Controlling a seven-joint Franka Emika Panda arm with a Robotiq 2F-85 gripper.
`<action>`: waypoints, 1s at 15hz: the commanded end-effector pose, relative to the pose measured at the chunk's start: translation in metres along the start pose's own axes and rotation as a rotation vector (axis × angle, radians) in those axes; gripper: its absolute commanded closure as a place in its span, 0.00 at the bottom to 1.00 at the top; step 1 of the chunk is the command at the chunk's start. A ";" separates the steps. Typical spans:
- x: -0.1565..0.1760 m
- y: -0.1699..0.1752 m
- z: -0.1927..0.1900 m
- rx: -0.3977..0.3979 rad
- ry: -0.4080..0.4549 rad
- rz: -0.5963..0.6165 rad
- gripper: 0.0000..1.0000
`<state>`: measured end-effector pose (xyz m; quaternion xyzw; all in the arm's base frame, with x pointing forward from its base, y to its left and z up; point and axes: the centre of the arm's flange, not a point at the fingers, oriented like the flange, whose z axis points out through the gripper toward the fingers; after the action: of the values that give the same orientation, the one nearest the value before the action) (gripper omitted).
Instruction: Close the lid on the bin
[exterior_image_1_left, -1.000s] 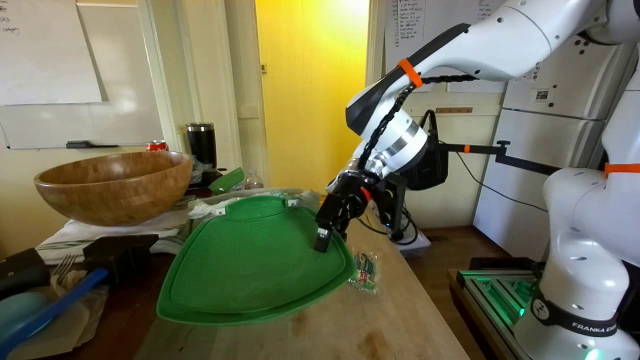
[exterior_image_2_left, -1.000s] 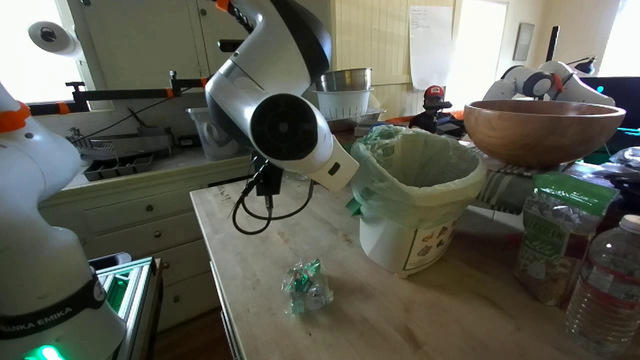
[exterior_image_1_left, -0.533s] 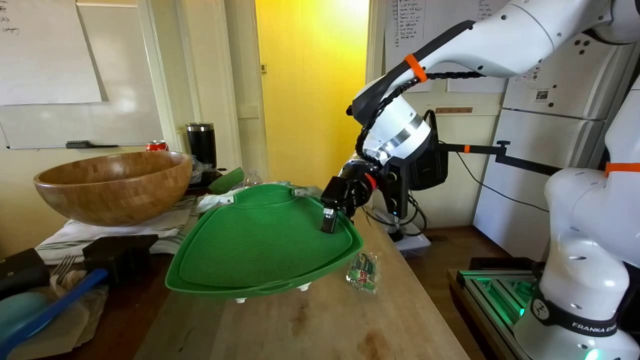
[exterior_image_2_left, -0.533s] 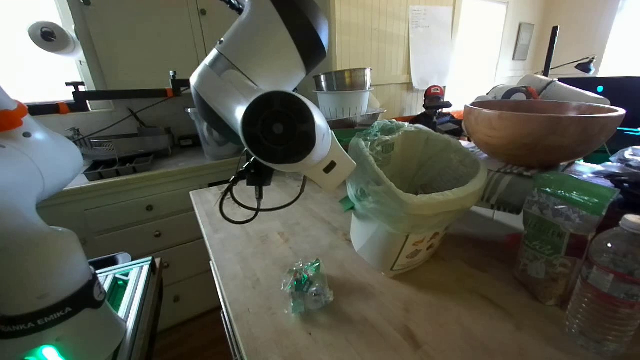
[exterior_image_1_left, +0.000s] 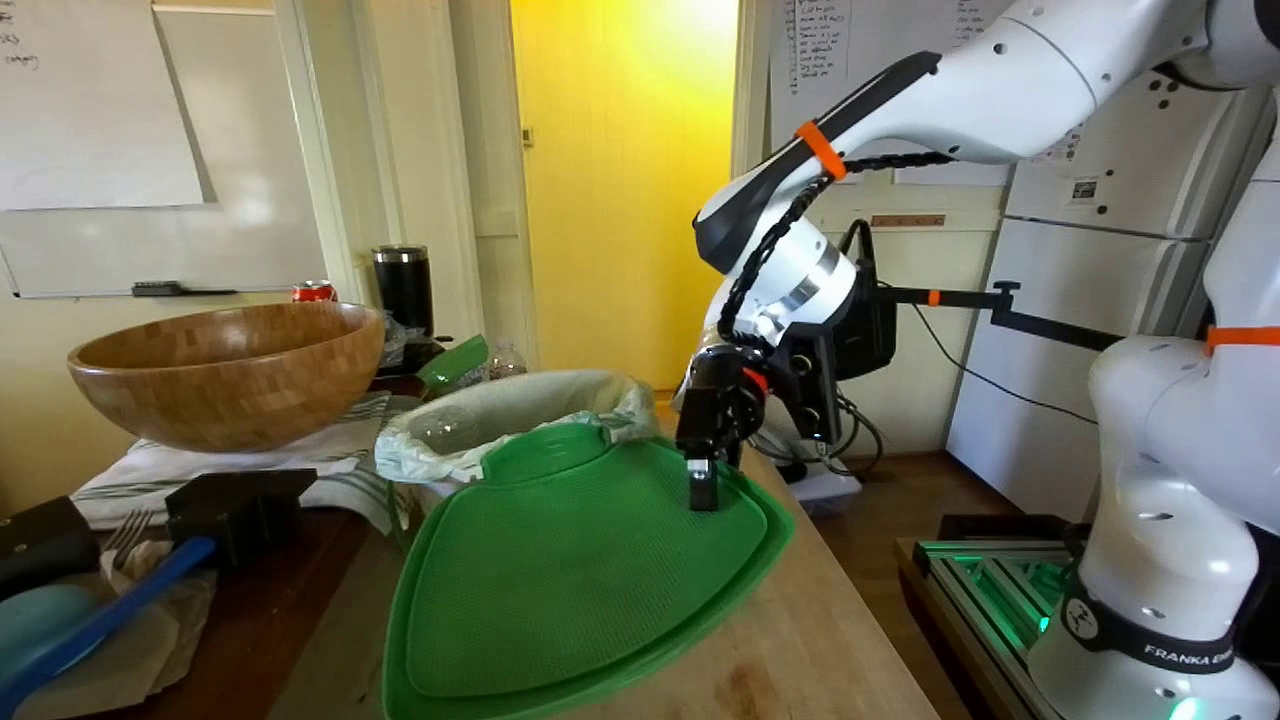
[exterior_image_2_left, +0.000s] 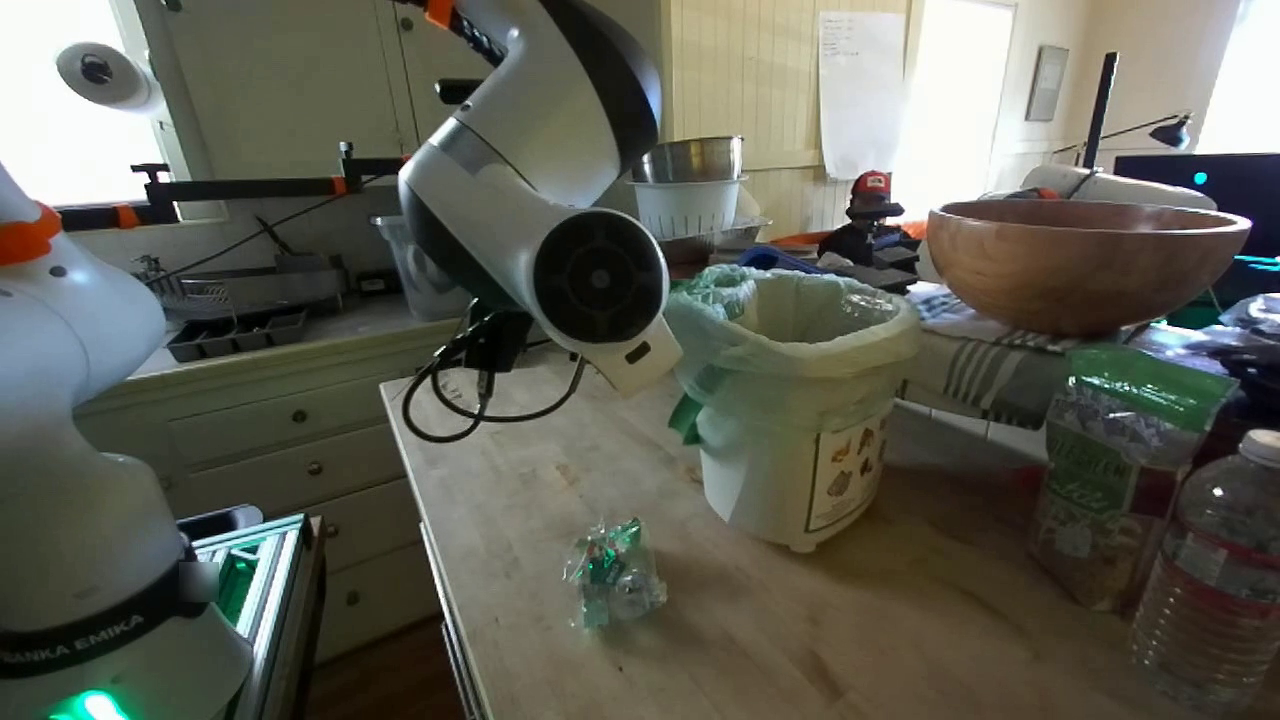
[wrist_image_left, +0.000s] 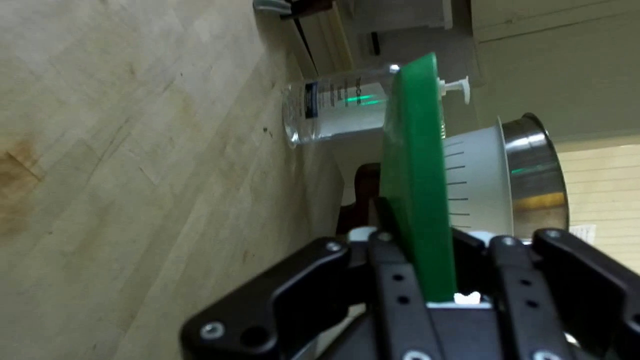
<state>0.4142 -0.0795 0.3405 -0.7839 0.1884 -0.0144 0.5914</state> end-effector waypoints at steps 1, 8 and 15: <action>-0.006 0.003 -0.006 -0.033 -0.103 0.062 0.98; -0.021 -0.005 -0.029 -0.069 -0.176 0.125 0.98; -0.031 -0.015 -0.064 0.010 -0.201 0.168 0.98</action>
<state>0.3822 -0.1117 0.3648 -0.7749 0.1848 0.0953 0.5969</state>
